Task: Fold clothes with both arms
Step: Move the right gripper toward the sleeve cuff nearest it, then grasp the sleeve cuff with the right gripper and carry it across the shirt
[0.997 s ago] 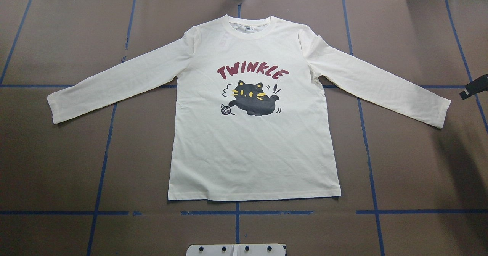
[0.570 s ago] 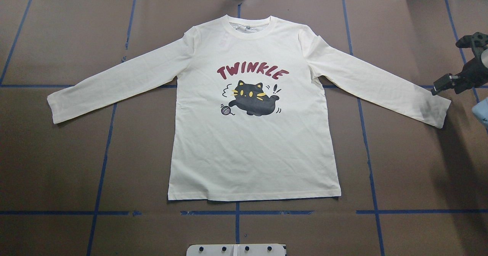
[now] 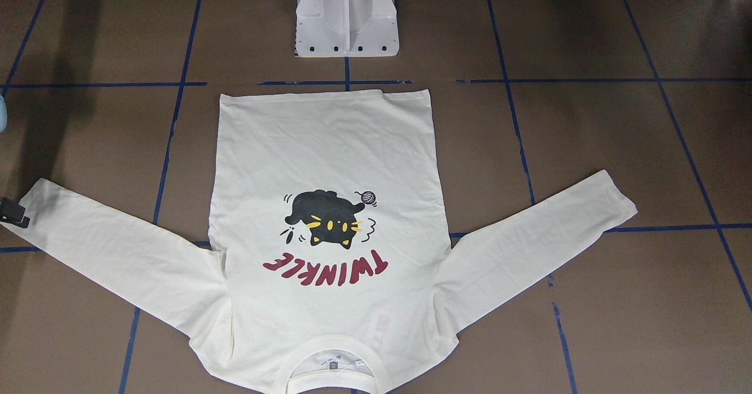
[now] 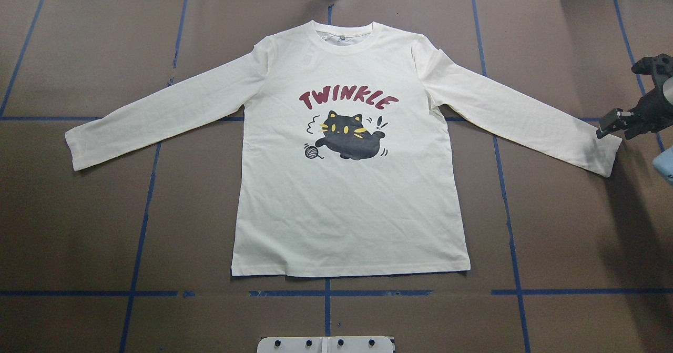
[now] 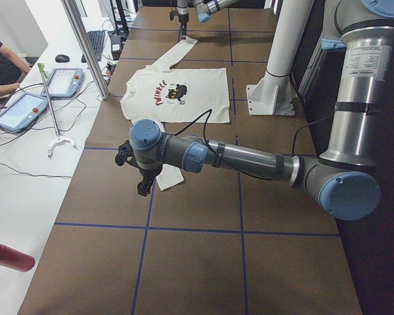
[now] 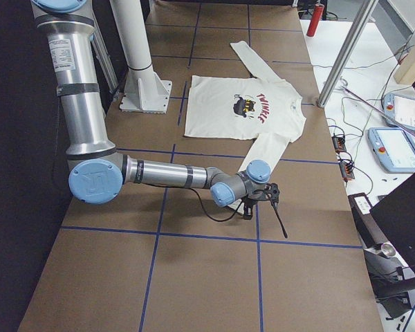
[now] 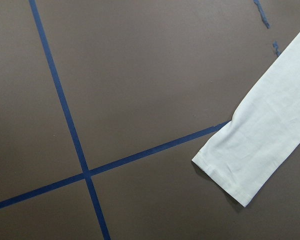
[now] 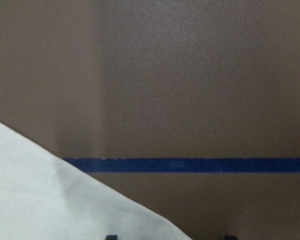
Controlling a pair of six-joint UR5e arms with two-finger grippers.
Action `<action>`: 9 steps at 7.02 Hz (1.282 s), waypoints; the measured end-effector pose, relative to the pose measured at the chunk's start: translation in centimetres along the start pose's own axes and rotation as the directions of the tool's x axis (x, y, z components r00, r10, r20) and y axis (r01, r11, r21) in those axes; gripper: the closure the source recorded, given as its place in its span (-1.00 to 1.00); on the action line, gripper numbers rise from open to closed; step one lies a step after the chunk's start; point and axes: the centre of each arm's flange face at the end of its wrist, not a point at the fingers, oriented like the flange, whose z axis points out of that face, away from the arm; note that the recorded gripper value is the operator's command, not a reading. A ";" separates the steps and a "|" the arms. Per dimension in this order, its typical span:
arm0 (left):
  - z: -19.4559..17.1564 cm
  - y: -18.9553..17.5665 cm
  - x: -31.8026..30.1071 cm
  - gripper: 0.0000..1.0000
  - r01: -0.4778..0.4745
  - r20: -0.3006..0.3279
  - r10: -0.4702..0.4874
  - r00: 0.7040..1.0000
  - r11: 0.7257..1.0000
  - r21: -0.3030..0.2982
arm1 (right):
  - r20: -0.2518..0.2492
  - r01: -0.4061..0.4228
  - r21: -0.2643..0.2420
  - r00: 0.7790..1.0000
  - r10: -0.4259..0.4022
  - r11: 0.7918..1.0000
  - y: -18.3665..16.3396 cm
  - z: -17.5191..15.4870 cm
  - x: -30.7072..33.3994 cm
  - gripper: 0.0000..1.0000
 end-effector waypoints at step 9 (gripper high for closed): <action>-0.1 -0.1 0.1 -1.00 0.025 0.002 -0.025 1.000 0.999 0.023 | 0.222 -0.203 0.039 0.957 0.189 0.979 -6.0 -12.7 -33.5 1.00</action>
